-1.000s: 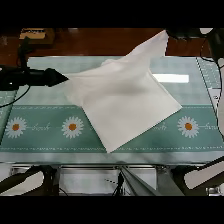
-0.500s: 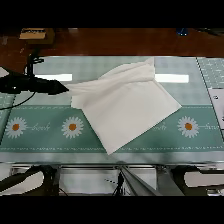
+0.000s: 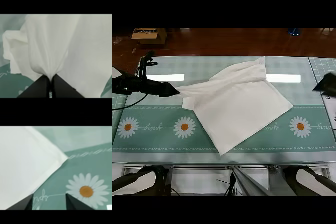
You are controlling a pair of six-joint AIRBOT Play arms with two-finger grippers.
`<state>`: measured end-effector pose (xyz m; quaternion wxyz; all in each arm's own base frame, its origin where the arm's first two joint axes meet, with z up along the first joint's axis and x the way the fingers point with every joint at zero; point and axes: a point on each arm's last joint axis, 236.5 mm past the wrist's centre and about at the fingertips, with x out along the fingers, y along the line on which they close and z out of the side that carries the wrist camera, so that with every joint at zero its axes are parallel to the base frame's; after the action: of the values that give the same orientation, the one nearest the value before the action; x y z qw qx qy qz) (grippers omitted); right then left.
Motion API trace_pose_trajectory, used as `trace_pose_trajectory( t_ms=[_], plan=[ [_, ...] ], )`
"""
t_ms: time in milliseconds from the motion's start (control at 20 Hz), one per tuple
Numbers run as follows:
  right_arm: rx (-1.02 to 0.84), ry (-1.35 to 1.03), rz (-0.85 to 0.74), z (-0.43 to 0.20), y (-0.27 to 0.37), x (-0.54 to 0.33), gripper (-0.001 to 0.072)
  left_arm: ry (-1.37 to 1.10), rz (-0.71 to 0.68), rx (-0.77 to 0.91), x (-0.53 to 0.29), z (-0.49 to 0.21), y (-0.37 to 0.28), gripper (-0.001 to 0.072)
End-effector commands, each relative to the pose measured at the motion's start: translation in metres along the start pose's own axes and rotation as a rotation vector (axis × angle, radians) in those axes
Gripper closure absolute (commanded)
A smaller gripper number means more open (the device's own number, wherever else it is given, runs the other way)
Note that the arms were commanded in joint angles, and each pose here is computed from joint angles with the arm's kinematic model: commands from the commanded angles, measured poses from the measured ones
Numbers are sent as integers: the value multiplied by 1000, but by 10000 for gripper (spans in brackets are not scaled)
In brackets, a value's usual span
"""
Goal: Fold the shirts.
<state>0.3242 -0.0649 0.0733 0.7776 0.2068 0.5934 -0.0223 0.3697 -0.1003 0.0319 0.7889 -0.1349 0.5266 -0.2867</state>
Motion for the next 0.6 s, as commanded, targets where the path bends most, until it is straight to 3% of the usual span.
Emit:
trace_pose_trajectory(
  t_ms=[0,250,550],
  plan=[
    [118,27,169,-69,22,52,217,4,1,1,0,-1,0,680],
    [189,92,304,-121,58,100,218,3,1,1,0,-1,0,680],
    [159,86,221,-140,71,135,219,1,-1,-3,0,0,0,680]
  ],
)
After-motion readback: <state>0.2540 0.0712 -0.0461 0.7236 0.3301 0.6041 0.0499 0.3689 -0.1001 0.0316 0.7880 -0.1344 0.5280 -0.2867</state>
